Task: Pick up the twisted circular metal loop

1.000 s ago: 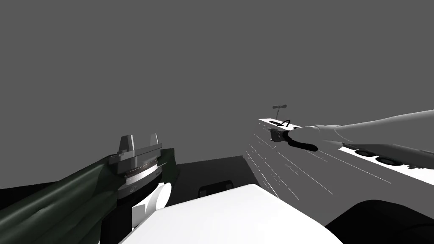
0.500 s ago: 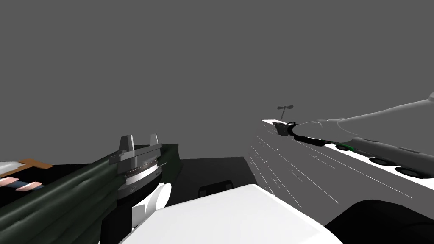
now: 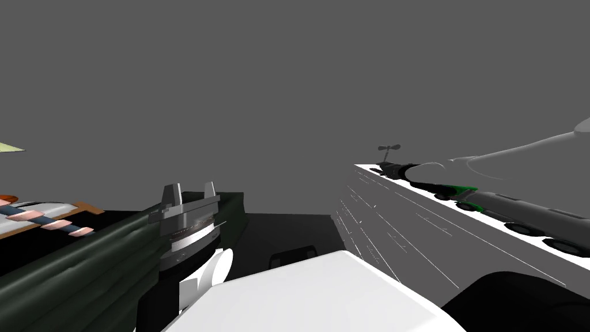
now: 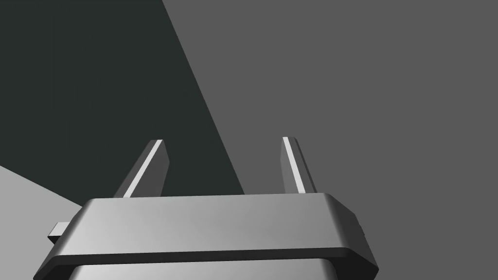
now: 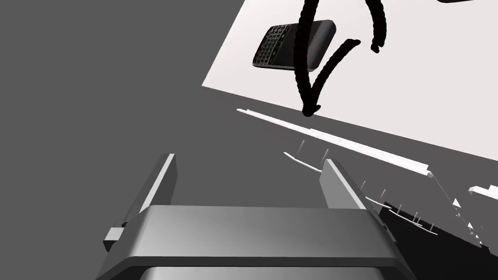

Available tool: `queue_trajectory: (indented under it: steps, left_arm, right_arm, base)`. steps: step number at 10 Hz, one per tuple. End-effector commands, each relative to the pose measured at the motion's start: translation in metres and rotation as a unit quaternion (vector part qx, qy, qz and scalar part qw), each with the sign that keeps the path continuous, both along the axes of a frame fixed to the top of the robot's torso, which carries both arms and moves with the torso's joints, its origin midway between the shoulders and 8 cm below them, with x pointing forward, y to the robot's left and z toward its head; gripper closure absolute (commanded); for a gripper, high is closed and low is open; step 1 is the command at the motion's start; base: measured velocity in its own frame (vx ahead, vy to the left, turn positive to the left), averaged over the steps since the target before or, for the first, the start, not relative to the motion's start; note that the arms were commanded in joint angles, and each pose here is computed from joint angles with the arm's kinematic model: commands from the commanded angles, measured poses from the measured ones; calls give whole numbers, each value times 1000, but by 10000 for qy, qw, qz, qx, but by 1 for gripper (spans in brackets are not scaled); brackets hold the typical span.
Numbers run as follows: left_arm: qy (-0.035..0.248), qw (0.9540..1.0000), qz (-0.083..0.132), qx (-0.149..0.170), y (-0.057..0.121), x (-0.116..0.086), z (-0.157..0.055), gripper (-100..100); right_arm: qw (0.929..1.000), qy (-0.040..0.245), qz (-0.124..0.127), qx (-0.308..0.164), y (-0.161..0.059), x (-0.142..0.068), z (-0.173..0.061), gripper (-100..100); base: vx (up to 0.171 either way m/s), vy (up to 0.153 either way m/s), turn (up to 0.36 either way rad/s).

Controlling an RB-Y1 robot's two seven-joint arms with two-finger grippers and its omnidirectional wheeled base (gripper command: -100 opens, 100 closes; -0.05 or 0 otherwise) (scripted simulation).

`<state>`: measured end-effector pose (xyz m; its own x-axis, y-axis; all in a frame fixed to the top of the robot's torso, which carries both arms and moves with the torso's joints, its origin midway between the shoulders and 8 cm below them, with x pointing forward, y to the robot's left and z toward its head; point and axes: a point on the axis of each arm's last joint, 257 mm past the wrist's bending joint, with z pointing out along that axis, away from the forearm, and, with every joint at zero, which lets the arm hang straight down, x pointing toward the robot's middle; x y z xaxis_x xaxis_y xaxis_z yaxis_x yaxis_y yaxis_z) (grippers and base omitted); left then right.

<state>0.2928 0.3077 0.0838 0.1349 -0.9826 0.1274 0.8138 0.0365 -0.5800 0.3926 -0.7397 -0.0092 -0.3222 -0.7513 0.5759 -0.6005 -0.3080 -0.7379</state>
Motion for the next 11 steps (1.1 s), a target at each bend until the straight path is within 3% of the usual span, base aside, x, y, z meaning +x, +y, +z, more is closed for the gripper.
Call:
queue_trajectory:
  steps: [1, 3, 4, 5, 6, 11]
  left_arm:
    - [0, 10000, 0, 0, 0, 0, 0, 0]
    - [1, 10000, 0, 0, 0, 0, 0, 0]
    - [1, 10000, 0, -1, 0, 0, 0, 0]
    - [0, 10000, 0, -1, 0, 0, 0, 0]
    - [-1, 10000, -1, -2, 0, 0, 0, 0]
    - [0, 10000, -1, -2, 0, 0, 0, 0]
  right_arm:
    - [9993, 118, 28, -356, -13, -4, 10, -100]
    - [9992, 134, 24, -375, -14, -4, 10, -100]
    - [9991, 142, 28, -398, -14, -4, 11, 0]
    - [9988, 158, -232, -395, -34, -19, 11, -100]
    - [9988, 158, -232, -395, -34, -19, 11, -100]
    - [9953, 185, -859, -409, -82, -58, 12, -100]
  base:
    - [-56, -214, 101]
    - [-15, -143, 53]
    - [-2, -17, -2]
    - [-77, -20, 365]
    - [-96, -25, 200]
    - [-91, -3, 234]
